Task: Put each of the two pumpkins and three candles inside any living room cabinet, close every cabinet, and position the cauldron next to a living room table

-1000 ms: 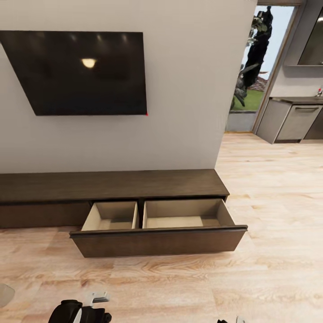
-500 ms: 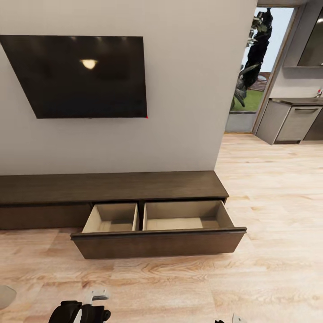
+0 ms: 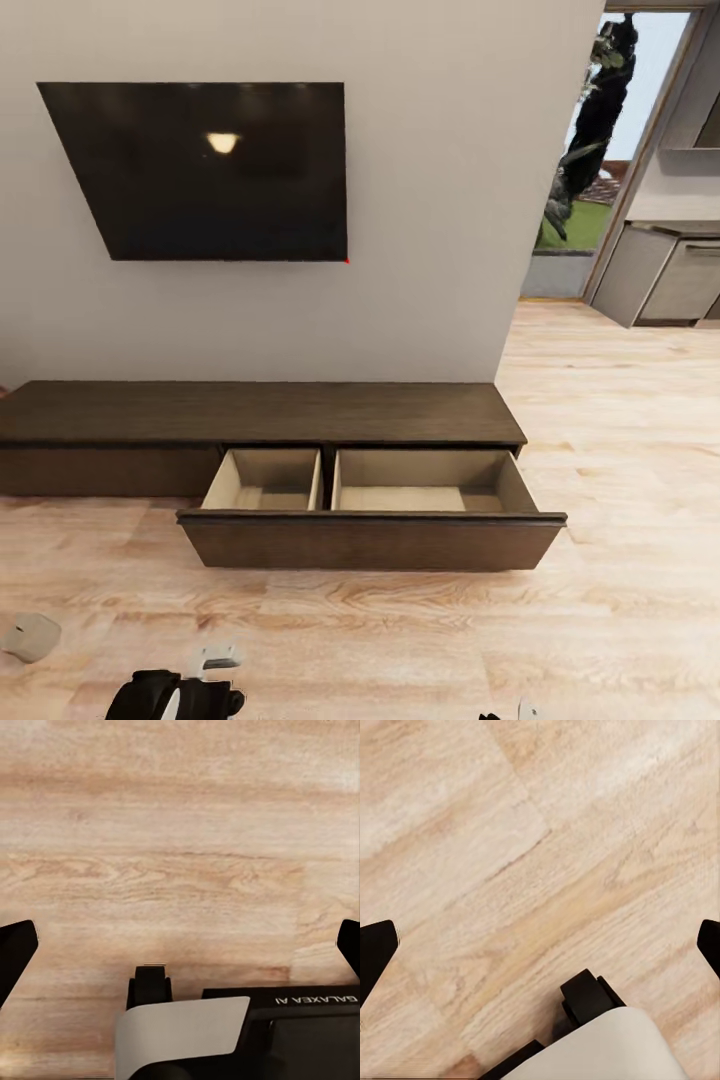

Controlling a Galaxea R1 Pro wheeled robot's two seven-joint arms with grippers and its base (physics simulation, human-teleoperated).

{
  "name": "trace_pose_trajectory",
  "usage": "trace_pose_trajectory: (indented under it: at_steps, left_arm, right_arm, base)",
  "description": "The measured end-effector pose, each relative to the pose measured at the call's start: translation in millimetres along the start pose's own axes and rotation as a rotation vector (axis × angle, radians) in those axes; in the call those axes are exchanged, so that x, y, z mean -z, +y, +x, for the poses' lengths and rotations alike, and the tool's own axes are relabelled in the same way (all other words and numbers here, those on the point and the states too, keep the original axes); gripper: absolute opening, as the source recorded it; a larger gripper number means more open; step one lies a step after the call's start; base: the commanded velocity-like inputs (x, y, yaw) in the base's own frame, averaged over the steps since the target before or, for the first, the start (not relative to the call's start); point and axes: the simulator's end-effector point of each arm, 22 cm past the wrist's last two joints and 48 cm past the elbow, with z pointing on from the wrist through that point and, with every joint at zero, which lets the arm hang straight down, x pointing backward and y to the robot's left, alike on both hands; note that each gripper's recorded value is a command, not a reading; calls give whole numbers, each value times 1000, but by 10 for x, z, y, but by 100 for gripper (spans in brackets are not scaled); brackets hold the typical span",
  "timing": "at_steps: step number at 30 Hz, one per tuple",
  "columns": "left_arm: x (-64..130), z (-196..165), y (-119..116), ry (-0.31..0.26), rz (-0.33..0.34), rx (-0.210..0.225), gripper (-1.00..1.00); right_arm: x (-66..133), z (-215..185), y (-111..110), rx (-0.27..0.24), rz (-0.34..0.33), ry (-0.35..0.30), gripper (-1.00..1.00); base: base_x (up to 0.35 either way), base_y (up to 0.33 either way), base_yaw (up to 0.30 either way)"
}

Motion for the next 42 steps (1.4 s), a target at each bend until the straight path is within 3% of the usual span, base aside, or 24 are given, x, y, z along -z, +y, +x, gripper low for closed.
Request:
trace_pose_trajectory:
  at_steps: [3, 6, 10, 14, 18, 24, 28, 32, 42]
  left_arm:
    - [3, -5, 33, -2, -4, 9, 100]
    - [20, -15, 165, -10, -15, 57, 100]
    - [28, -14, 228, -12, -21, 80, 100]
    - [31, -15, 244, -14, -23, 86, 100]
    - [31, -13, 260, -14, -27, 86, 100]
    - [20, 13, 327, -8, -51, 88, 100]
    - [-119, 319, 486, 38, -64, 157, 100]
    - [-250, 444, 600, -3, -76, 195, 100]
    - [-385, 677, 616, 1, -80, 203, 100]
  right_arm:
    - [2, 1, 2, 0, 1, 0, 100]
    - [4, 7, 8, 0, 1, 1, 100]
    - [10, 18, 30, 0, -2, 2, 100]
    - [33, 63, 110, 6, -12, 6, 100]
    - [59, 81, 202, 70, -26, -8, 100]
    - [83, 64, 294, 96, -29, -10, 100]
    - [105, 22, 316, 97, 0, -21, 100]
    - [104, 30, 306, 98, 8, -20, 100]
    - [95, 51, 293, 102, 14, -14, 100]
  base:
    - [-15, 0, 290]
    - [-4, 0, 293]
    - [-1, 0, 293]
    - [0, 0, 293]
    - [0, 0, 293]
    - [0, 0, 286]
    - [0, 0, 281]
    - [0, 0, 279]
    - [0, 0, 279]
